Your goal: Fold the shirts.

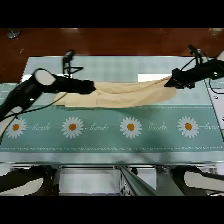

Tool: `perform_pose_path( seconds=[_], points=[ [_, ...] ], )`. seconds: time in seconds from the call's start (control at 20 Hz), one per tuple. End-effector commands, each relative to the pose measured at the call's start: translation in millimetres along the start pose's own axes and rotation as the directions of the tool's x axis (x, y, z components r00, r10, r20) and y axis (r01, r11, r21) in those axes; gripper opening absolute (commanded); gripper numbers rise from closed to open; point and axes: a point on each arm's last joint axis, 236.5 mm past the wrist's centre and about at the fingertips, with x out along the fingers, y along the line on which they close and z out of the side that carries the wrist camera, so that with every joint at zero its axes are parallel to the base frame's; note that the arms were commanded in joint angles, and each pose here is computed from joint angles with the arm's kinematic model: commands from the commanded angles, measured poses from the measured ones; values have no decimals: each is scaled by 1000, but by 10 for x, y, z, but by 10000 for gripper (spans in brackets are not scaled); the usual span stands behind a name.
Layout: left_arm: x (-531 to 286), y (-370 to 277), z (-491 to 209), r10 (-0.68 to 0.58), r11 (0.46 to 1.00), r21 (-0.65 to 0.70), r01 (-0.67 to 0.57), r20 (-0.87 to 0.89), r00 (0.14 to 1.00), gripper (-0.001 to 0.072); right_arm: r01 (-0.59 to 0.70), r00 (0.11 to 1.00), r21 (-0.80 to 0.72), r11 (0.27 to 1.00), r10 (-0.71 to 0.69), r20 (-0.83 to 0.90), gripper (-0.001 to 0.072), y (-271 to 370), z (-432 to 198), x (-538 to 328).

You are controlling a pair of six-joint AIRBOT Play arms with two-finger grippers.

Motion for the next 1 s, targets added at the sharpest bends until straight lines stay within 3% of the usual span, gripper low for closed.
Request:
perform_pose_path(
  seconds=[0.0, 0.3, 0.45, 0.55, 0.65, 0.95],
  points=[
    [620, -656, -116, -73, 992, 98, 76, -32, 997, 28, 52, 989, -52, 997, -44, 140, 26, 174, -435, -416],
    [1726, -1764, -905, -180, 954, 183, 239, -290, 940, 27, 38, 972, -67, 997, -22, 235, 26, 504, -860, -806],
    [1852, -2180, -1506, -198, 922, 214, 321, -454, 869, 28, 19, 974, -94, 995, 3, 229, 26, 676, -899, -756],
    [1754, -2274, -1503, -206, 910, 224, 348, -483, 851, 28, 5, 972, -93, 996, 17, 236, 26, 759, -885, -730],
    [1607, -2037, -1097, -179, 920, 236, 312, -454, 873, 28, -9, 973, -84, 996, 28, 230, 26, 822, -904, -705],
    [274, -284, 167, -10, 994, 93, 51, -397, 918, 28, -79, 978, -133, 988, 103, 184, 26, 1286, -912, -451]
  ],
)
